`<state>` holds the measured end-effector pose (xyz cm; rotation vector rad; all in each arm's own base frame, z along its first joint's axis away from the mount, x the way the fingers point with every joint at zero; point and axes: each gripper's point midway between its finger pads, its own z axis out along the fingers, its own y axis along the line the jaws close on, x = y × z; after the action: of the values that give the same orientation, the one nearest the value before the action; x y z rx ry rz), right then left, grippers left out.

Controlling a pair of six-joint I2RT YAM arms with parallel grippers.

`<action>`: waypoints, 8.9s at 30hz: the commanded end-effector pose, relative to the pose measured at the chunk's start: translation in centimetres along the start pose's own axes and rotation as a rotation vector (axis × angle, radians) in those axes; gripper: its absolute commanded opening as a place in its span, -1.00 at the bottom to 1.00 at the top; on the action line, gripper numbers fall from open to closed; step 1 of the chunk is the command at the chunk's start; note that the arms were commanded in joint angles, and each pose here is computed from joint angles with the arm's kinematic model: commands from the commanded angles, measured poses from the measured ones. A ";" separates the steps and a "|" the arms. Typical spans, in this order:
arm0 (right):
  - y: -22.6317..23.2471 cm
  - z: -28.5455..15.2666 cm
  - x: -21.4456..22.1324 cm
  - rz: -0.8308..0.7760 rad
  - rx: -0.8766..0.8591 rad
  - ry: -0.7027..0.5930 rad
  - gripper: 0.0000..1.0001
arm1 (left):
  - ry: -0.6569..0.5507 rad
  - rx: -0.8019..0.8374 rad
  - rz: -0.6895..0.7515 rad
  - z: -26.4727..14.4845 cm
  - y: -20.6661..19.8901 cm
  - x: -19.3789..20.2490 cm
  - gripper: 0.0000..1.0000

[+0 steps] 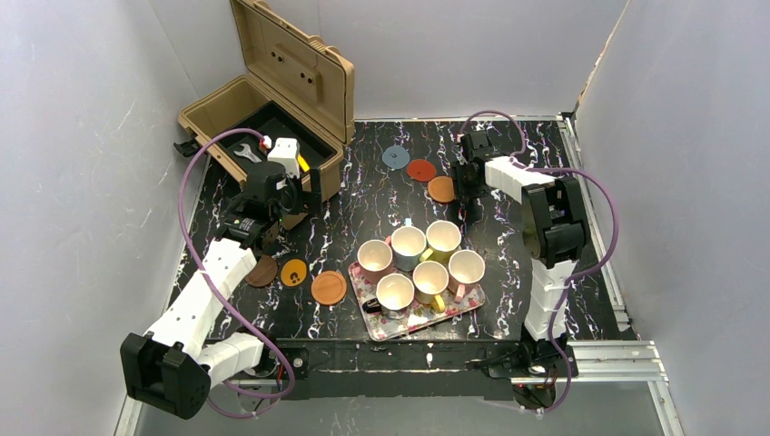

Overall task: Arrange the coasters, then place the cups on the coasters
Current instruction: Move the coaster to the center of the board.

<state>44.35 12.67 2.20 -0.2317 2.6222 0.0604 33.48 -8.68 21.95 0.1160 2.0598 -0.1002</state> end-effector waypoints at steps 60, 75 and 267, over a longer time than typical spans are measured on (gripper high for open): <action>3.9 1.8 0.4 0.037 0.094 0.013 0.51 | -0.029 -0.016 0.005 -0.8 0.5 -0.8 0.94; 4.0 1.7 -0.1 0.040 0.090 0.002 0.57 | -0.025 -0.016 0.005 -0.7 0.5 -0.7 0.95; 15.9 -14.9 -3.7 -0.086 -0.333 -0.169 0.74 | -0.015 0.106 -0.284 -0.9 0.7 -6.8 0.86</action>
<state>37.16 24.70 16.82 -0.3967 2.4108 0.4795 37.17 -10.57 27.23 -0.0916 2.0921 -0.3977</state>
